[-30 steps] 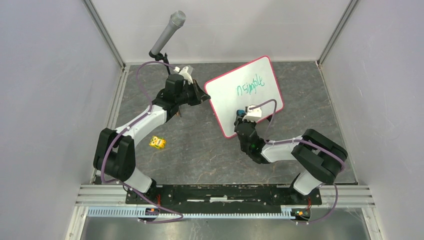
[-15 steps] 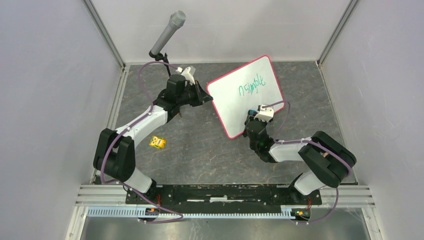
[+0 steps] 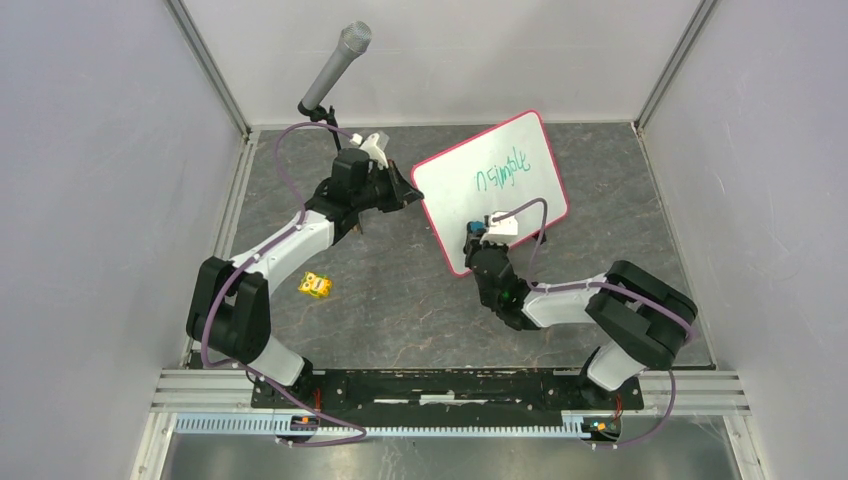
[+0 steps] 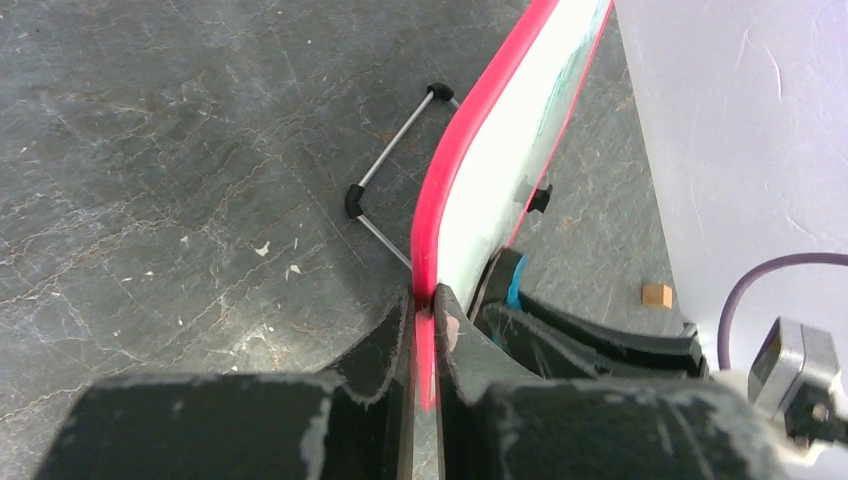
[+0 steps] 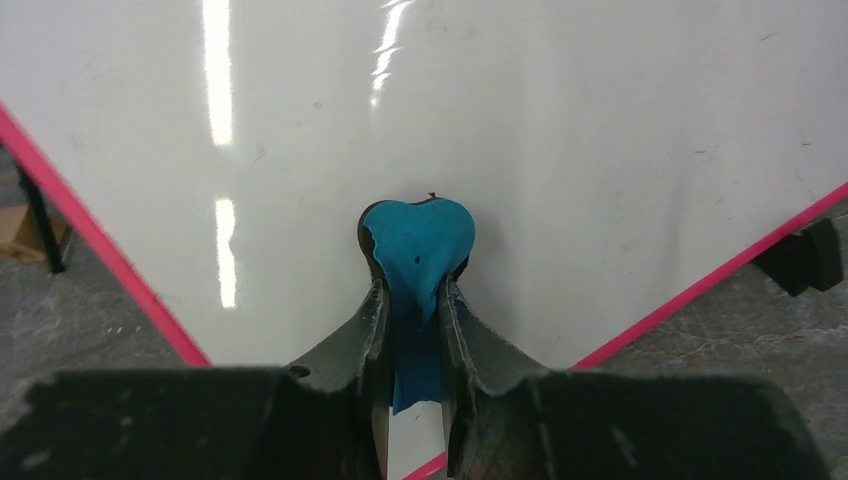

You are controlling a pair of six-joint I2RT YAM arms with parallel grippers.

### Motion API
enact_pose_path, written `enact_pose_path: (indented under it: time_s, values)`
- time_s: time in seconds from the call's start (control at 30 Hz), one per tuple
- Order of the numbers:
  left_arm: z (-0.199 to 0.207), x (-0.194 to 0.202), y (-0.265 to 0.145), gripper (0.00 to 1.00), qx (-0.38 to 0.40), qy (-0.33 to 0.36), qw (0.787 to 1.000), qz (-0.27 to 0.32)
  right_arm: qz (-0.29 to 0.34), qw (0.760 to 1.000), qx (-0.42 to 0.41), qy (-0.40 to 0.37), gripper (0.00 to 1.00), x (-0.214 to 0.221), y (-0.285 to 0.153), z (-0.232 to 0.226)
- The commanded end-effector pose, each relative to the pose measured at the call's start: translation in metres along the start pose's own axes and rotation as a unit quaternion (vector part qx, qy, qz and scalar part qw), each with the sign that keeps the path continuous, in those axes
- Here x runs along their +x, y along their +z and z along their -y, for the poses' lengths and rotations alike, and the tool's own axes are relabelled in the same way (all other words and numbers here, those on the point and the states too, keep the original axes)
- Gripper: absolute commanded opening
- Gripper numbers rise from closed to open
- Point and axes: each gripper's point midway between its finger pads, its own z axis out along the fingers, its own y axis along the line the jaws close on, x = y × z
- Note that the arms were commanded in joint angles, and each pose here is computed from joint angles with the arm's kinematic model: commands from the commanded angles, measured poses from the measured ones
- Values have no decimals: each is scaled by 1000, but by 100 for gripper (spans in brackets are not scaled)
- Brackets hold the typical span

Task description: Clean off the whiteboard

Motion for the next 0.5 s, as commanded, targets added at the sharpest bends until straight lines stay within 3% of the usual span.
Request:
enact_pose_path:
  time_s: [0.0, 0.17, 0.47]
  values:
    - [38, -22, -14, 5, 57, 29, 998, 29, 3, 997, 61, 44, 20, -7, 16, 43]
    - [38, -22, -14, 5, 57, 28, 998, 30, -20, 995, 75, 69, 20, 7, 17, 63]
    - [37, -22, -14, 5, 55, 29, 998, 30, -11, 998, -49, 36, 20, -2, 3, -35]
